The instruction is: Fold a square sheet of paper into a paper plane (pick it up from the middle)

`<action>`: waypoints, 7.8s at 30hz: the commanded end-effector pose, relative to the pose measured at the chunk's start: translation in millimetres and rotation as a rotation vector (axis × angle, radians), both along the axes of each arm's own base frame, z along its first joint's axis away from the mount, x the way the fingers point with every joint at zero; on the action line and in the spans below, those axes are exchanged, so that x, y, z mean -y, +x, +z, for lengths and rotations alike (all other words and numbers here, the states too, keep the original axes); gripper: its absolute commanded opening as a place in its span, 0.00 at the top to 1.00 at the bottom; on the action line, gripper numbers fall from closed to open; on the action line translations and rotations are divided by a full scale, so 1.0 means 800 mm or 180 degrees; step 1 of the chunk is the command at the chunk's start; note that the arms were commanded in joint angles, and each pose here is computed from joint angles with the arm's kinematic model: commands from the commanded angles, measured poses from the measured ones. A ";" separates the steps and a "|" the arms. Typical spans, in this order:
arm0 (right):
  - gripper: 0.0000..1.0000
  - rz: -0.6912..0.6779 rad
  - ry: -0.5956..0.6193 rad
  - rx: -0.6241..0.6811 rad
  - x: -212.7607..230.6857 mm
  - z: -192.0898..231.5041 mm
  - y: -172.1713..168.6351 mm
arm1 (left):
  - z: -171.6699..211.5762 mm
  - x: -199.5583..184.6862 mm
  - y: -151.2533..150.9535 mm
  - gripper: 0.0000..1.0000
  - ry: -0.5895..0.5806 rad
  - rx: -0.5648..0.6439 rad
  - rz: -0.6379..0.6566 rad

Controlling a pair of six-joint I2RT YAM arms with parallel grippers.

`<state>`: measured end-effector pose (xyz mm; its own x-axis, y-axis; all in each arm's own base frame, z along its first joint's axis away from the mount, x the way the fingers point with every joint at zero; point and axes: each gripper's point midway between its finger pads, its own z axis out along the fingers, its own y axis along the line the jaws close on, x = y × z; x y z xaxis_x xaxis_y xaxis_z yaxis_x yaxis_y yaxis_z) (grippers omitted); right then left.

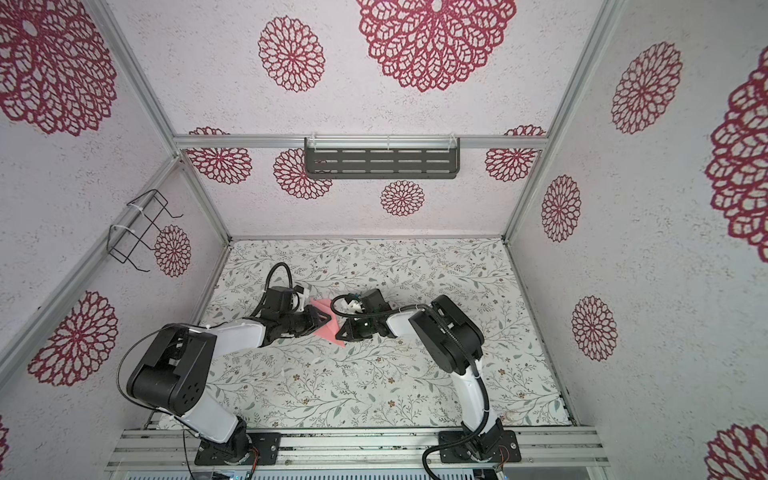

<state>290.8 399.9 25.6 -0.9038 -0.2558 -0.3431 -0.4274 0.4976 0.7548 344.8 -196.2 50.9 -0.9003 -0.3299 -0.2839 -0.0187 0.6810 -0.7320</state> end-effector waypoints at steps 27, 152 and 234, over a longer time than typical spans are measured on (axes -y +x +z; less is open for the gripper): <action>0.90 -0.0088 -0.0713 -0.0460 0.048 -0.065 -0.026 | -0.081 -0.015 0.010 0.78 -0.0010 -0.0085 0.0092; 0.91 -0.0253 -0.0908 -0.0431 0.075 -0.081 -0.023 | -0.093 -0.108 0.076 0.92 0.2703 -0.0936 0.0271; 0.61 0.0682 -0.0418 0.1745 -0.049 0.069 0.098 | 0.109 -0.176 0.028 0.03 0.0789 0.0737 0.1593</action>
